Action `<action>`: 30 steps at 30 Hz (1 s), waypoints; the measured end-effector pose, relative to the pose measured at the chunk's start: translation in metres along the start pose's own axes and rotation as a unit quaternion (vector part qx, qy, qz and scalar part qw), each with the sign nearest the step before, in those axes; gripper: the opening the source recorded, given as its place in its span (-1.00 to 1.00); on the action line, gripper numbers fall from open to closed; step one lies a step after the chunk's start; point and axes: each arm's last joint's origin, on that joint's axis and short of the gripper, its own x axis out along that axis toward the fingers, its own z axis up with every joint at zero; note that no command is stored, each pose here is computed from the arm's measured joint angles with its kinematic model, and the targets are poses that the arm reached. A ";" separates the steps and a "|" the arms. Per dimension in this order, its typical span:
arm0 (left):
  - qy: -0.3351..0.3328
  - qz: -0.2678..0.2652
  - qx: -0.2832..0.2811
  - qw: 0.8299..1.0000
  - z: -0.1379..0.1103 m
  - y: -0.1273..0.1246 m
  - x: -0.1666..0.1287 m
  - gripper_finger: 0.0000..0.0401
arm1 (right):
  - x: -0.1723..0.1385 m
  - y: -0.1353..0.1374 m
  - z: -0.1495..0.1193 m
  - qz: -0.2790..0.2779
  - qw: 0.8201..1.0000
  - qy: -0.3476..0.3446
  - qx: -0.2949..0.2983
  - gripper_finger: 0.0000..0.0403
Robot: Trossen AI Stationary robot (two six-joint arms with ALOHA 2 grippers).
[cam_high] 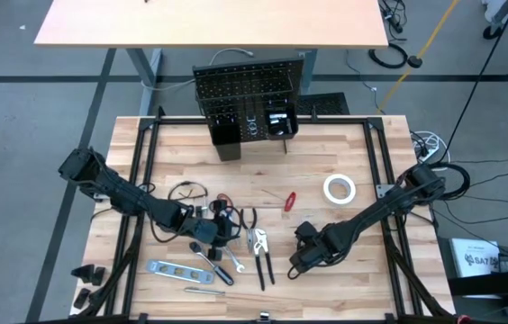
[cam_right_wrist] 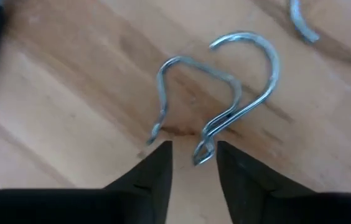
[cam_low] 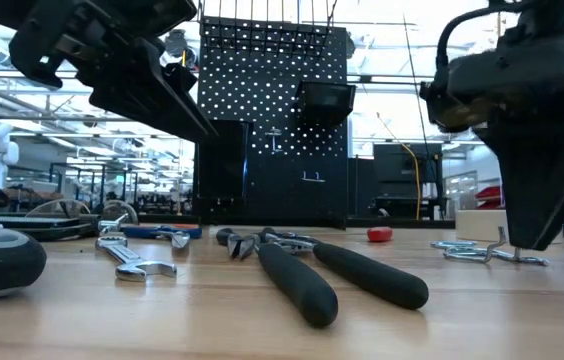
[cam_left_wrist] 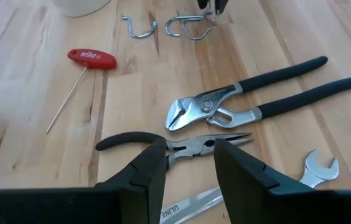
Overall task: Hang tools onto peg board
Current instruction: Put the binder clip on the right black bin on the peg board
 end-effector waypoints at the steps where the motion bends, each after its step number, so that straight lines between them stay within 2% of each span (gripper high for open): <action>1: 0.000 0.000 0.000 1.000 0.000 0.000 0.000 -0.34 | 0.001 0.000 0.001 -0.003 1.000 -0.003 -0.003 -0.50; 6: 0.000 0.000 0.000 1.000 0.000 0.000 0.000 -0.34 | 0.001 -0.001 0.003 -0.008 1.000 -0.011 -0.015 -0.89; 8: 0.000 0.000 0.000 1.000 0.000 0.000 0.000 -0.34 | 0.001 -0.001 0.002 -0.007 1.000 -0.004 -0.023 -0.96; 15: 0.008 0.002 0.002 1.000 0.002 0.004 -0.014 -0.34 | -0.023 -0.007 0.005 0.005 0.999 -0.016 -0.032 -0.99; 22: -0.031 0.020 0.000 0.999 0.014 0.014 -0.044 -0.34 | -0.074 -0.018 0.019 0.060 0.988 -0.133 -0.052 -0.99; 30: -0.120 0.039 0.015 0.992 0.031 0.031 -0.094 -0.34 | -0.134 -0.050 0.055 0.087 0.955 -0.273 -0.075 -1.00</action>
